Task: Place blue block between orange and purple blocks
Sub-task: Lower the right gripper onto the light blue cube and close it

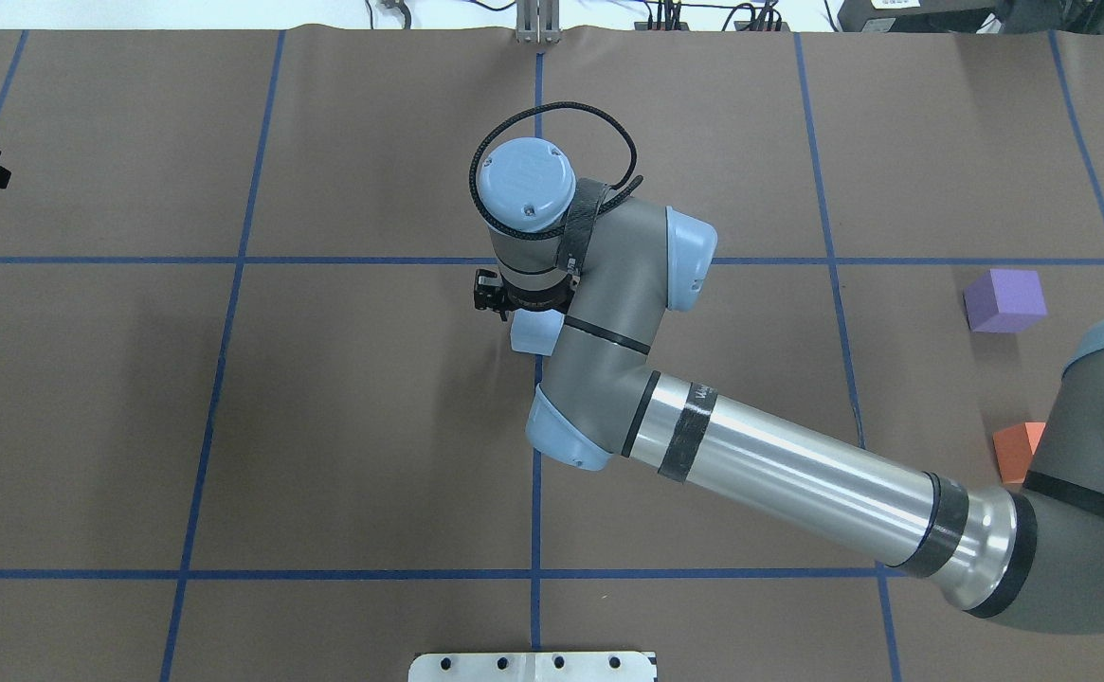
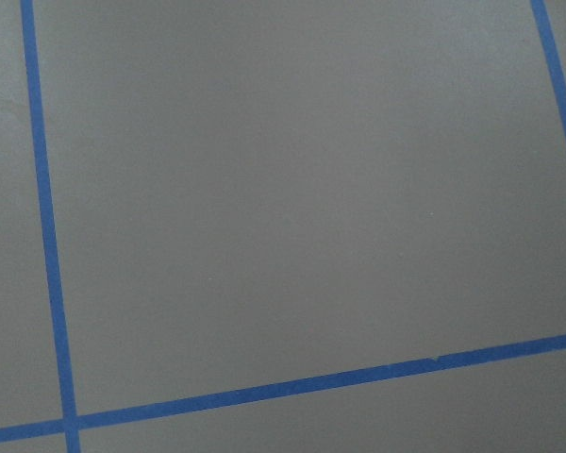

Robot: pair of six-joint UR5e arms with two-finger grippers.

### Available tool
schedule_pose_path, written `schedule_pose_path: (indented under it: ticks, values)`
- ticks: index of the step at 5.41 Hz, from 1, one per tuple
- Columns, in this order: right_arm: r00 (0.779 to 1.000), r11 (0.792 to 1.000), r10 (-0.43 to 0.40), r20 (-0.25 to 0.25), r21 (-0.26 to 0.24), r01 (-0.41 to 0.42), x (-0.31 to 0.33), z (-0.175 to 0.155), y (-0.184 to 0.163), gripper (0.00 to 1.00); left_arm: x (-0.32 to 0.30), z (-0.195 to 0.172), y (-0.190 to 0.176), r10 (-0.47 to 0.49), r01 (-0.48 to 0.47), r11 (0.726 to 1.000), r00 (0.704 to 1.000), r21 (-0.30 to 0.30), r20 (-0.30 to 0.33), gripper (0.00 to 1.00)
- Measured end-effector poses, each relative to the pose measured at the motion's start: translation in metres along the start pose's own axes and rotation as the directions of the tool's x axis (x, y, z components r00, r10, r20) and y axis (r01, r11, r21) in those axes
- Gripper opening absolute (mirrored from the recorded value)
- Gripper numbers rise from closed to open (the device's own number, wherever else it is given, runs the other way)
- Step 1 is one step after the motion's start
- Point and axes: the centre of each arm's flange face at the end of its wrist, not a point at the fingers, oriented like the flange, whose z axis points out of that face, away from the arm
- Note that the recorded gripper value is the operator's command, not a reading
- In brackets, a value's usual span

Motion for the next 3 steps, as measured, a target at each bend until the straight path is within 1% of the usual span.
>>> schedule_pose_path:
  ticks: [1, 2, 3]
  values:
    - [1.000, 1.000, 0.009, -0.006, -0.002, -0.009, 0.0009, 0.0042, -0.0010, 0.69, -0.0002, -0.0003, -0.0001, 0.000, 0.000, 1.000, 1.000, 0.001, 0.000, 1.00]
    - [1.000, 1.000, 0.018, -0.007, -0.005, -0.018, 0.0000, 0.0055, -0.0014, 0.01, -0.0006, -0.0004, -0.0001, -0.001, 0.001, 1.000, 1.000, 0.001, 0.000, 1.00]
    - [0.999, 0.999, 0.043, -0.002, -0.006, -0.043, -0.0027, 0.0031, -0.0012, 0.00, -0.0005, 0.0001, 0.0000, -0.001, 0.001, 1.000, 1.000, 0.000, 0.000, 1.00]
